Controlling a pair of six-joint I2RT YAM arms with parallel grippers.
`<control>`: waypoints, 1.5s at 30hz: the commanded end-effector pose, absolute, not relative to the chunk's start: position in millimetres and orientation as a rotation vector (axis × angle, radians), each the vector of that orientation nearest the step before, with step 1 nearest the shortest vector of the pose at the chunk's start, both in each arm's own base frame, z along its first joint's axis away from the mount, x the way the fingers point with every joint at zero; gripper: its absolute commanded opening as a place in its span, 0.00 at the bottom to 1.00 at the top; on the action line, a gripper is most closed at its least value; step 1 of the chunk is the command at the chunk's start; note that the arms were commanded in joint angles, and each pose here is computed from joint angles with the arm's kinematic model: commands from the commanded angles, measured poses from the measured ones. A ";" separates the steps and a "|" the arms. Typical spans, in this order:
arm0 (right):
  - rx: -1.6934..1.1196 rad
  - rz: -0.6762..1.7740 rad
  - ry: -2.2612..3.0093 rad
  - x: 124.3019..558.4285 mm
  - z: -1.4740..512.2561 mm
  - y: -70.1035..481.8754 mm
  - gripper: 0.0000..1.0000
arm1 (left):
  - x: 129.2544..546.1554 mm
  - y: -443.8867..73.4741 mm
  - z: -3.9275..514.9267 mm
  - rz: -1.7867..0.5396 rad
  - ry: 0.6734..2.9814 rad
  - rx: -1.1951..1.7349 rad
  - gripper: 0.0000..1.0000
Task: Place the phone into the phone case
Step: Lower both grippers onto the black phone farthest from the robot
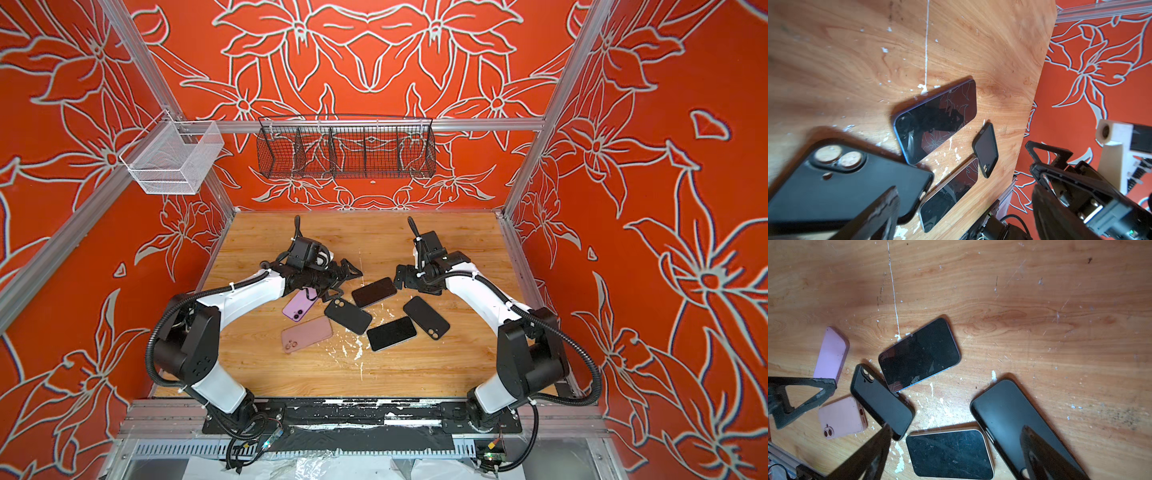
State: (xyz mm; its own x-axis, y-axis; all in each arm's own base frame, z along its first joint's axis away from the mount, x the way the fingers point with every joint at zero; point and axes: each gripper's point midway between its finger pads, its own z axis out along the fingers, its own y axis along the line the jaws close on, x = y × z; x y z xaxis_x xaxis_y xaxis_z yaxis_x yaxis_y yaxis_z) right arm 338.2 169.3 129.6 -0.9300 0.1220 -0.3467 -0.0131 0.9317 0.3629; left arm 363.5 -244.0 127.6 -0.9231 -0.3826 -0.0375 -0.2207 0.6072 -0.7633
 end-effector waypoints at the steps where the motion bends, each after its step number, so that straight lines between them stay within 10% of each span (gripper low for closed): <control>1: 0.116 0.508 2.712 347.2 128.7 170.1 0.98 | 362.4 -250.8 120.9 -1.186 2.718 -0.551 0.97; 45: 0.073 0.715 2.801 375.4 73.0 210.7 0.95 | 395.6 -257.1 44.7 -1.066 2.762 -0.720 0.97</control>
